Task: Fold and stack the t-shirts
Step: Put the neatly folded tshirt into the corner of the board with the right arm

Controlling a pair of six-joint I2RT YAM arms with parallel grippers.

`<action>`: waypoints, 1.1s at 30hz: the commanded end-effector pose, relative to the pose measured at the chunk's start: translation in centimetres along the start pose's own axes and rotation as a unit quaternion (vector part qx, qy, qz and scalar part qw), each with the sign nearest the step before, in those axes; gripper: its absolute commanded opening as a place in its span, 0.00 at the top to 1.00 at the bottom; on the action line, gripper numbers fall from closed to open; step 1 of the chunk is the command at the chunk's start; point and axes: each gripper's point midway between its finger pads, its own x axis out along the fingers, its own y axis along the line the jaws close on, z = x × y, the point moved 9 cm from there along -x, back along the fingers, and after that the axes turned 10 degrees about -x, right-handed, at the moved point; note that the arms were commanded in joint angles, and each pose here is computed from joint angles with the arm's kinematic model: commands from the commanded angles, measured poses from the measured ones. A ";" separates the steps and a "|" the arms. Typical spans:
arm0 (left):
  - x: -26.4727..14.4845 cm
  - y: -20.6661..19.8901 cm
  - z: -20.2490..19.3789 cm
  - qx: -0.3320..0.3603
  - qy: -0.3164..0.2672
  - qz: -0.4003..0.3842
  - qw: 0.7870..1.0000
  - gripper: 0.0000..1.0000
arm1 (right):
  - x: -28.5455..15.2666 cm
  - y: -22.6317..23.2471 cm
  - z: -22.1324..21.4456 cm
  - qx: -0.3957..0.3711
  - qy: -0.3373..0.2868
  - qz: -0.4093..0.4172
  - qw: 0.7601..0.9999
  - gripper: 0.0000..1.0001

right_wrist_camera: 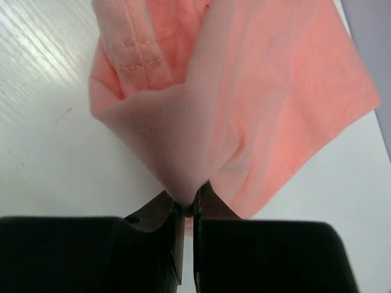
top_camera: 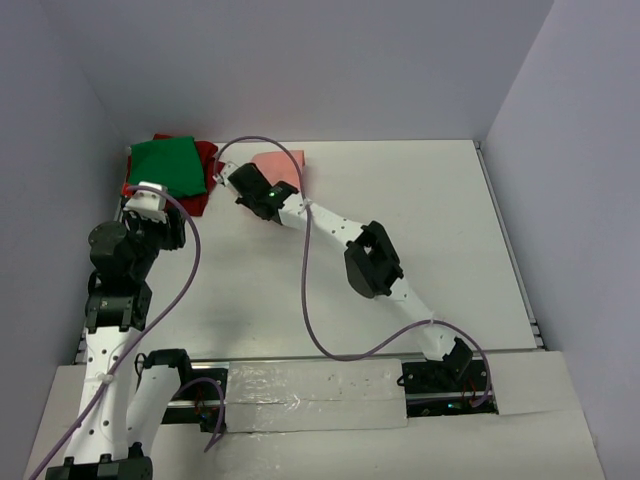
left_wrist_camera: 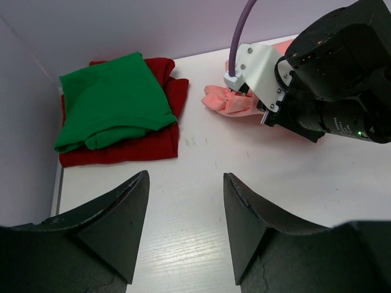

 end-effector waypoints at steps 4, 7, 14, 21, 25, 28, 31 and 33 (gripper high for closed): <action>-0.2 0.2 2.0 -0.003 -0.035 0.017 0.999 0.39 | -0.3 1.6 4.1 -0.010 -0.080 -0.023 0.997 1.00; -0.2 0.2 1.7 -0.004 -0.034 0.016 0.999 0.39 | -0.2 1.3 5.2 0.012 -0.113 -0.035 0.993 1.00; -0.5 0.2 1.5 -0.001 -0.035 0.012 0.999 0.39 | -1.1 0.3 7.7 0.041 -0.185 -0.054 0.980 1.00; -0.5 0.2 1.4 -0.001 -0.033 0.007 0.999 0.39 | 0.7 3.7 5.3 0.005 -0.139 -0.012 0.990 0.42; -0.4 0.0 1.3 0.000 -0.023 -0.007 1.000 0.38 | -0.2 5.0 4.0 -0.013 -0.119 0.017 0.993 0.14; -0.1 -0.4 0.9 0.003 -0.004 -0.039 0.999 0.38 | -1.4 5.6 2.8 -0.021 -0.098 0.057 0.993 0.10; 0.5 -1.2 0.1 0.002 0.034 -0.096 0.995 0.37 | -3.5 4.5 1.7 0.004 -0.081 0.045 0.996 0.10; 1.2 -1.7 -0.8 0.010 0.061 -0.146 0.987 0.37 | -5.8 2.5 1.1 0.020 -0.090 0.013 0.996 0.09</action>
